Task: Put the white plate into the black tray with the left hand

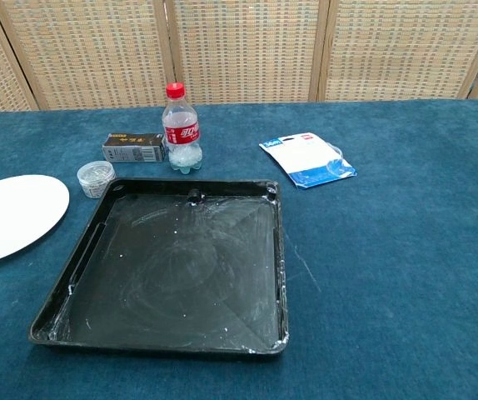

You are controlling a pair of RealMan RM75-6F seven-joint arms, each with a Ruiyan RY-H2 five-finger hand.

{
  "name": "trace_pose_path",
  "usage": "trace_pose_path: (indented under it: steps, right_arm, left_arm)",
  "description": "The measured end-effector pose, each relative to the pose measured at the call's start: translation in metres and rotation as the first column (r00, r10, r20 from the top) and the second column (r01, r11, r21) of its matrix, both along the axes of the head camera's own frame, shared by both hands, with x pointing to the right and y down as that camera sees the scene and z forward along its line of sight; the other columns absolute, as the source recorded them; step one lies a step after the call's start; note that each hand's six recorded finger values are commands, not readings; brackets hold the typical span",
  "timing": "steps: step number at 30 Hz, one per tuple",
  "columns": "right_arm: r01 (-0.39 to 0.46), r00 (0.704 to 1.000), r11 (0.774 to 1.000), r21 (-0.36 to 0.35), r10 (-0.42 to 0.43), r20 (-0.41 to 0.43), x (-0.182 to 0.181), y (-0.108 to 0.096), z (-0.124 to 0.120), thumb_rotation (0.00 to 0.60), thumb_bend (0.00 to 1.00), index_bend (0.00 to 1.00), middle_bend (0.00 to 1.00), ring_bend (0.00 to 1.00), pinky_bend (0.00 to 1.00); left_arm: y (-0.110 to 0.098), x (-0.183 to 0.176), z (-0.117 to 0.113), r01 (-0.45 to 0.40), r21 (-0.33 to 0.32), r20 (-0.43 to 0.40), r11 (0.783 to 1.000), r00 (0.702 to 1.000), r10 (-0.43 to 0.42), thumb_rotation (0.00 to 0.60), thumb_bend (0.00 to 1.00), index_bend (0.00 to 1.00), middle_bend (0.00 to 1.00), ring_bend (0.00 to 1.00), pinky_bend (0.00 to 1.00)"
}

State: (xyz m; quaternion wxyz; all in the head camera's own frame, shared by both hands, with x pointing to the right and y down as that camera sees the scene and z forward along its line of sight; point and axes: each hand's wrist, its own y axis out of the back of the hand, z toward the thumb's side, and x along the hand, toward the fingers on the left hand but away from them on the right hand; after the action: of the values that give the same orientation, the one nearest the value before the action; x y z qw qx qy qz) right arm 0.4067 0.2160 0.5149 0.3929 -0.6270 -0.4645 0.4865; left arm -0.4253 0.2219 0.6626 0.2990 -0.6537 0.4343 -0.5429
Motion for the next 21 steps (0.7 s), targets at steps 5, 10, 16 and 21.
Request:
trace_pose_path:
  steps: [5, 10, 16, 21]
  right_arm:
    - [-0.003, 1.0, 1.0, -0.001, 0.003, 0.005, 0.001, -0.001, -0.001, 0.6, 0.0, 0.0, 0.0, 0.0, 0.0]
    - [-0.008, 1.0, 1.0, -0.002, 0.008, 0.008, 0.002, -0.001, -0.001, 0.6, 0.0, 0.0, 0.0, 0.0, 0.0]
    - [-0.009, 1.0, 1.0, -0.007, 0.009, 0.009, 0.003, -0.001, -0.001, 0.6, 0.0, 0.0, 0.0, 0.0, 0.0]
    - [-0.012, 1.0, 1.0, -0.012, 0.012, 0.01, 0.003, -0.002, 0.0, 0.6, 0.0, 0.0, 0.0, 0.0, 0.0]
  left_arm:
    - [-0.001, 0.002, 0.017, 0.012, -0.01, 0.007, 1.0, 1.0, -0.011, 0.6, 0.2, 0.32, 0.0, 0.0, 0.0]
    - [0.002, 0.004, 0.03, 0.013, -0.028, 0.02, 1.0, 1.0, -0.012, 0.6, 0.21, 0.33, 0.0, 0.0, 0.0]
    - [0.003, -0.001, 0.046, 0.031, -0.048, 0.04, 0.998, 0.999, -0.029, 0.6, 0.22, 0.33, 0.0, 0.0, 0.0]
    - [0.003, -0.005, 0.059, 0.053, -0.066, 0.054, 0.996, 0.997, -0.05, 0.6, 0.23, 0.33, 0.0, 0.0, 0.0]
